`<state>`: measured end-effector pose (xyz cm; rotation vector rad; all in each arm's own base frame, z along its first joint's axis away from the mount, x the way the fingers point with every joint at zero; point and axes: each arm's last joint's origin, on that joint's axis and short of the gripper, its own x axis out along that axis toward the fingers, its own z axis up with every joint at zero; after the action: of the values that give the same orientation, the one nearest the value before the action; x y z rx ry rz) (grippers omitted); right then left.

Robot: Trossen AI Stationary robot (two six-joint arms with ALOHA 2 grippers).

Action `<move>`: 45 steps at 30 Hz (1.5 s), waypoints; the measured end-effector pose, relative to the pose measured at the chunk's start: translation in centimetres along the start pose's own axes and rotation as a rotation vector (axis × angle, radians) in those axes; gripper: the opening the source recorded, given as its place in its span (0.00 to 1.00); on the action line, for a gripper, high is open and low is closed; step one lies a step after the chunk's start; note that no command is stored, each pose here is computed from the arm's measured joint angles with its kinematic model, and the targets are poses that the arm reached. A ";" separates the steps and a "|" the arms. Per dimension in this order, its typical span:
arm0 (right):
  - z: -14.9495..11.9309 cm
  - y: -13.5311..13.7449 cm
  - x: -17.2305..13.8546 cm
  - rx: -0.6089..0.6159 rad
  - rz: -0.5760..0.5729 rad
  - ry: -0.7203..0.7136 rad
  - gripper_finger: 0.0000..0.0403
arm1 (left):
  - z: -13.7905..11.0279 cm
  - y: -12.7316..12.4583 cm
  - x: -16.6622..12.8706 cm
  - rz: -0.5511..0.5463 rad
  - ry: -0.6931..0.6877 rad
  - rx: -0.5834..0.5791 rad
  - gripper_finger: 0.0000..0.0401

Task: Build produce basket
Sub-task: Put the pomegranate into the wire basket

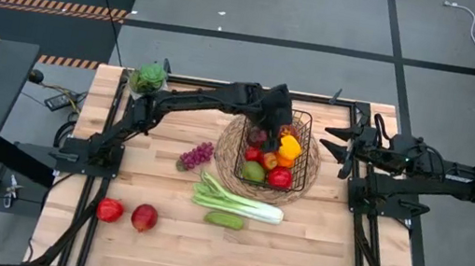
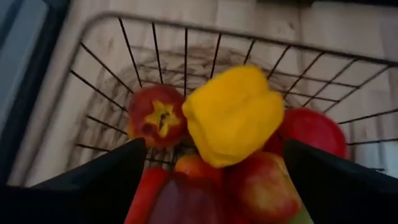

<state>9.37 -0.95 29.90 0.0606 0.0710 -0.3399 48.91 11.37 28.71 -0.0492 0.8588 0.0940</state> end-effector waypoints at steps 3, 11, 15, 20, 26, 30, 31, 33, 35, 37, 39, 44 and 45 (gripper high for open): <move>0.0 0.0 0.0 -0.001 0.000 0.003 0.47 | 1.1 -0.7 -2.2 -0.001 -0.016 0.096 0.95; -0.1 0.0 0.0 -0.007 -0.001 0.009 0.47 | 0.6 -5.6 -6.0 0.170 0.034 0.281 0.95; -0.1 0.0 0.0 -0.011 -0.001 0.009 0.47 | -0.9 -8.4 -7.4 0.232 0.088 0.322 0.95; 0.2 0.0 0.0 -0.024 0.001 -0.016 0.47 | -5.1 -11.2 -8.6 0.307 0.151 0.297 0.95; 1.1 0.1 -0.1 -0.074 0.002 -0.110 0.47 | -11.4 -14.6 -12.0 0.388 0.091 0.144 0.95; 1.9 0.1 -0.1 -0.110 -0.003 -0.191 0.47 | -15.3 -17.1 -14.7 0.323 0.057 0.008 0.95; 2.1 0.1 -0.2 -0.119 -0.005 -0.212 0.47 | -16.3 -17.7 -15.2 0.302 0.053 -0.037 0.95; 2.6 0.1 -0.2 -0.135 -0.011 -0.262 0.47 | -18.0 -18.8 -16.0 0.242 0.066 -0.135 0.95; 3.1 0.2 -0.2 -0.154 -0.017 -0.304 0.47 | -19.7 -20.0 -16.4 0.173 0.109 -0.237 0.95; 3.5 0.2 -0.1 -0.164 -0.024 -0.344 0.47 | -21.3 -21.3 -16.6 0.115 0.159 -0.345 0.95; 3.8 0.3 0.1 -0.182 -0.031 -0.371 0.47 | -22.6 -22.8 -16.8 0.071 0.210 -0.427 0.95; 4.2 0.7 1.0 -0.223 -0.045 -0.402 0.47 | -25.6 -26.7 -17.5 0.065 0.250 -0.426 0.95; 4.2 0.8 1.3 -0.232 -0.047 -0.407 0.47 | -26.0 -27.2 -17.7 0.078 0.256 -0.417 0.95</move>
<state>11.10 -0.95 34.07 -0.2399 -0.2914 -0.3836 20.58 -18.93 25.31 -0.4260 1.0861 0.3455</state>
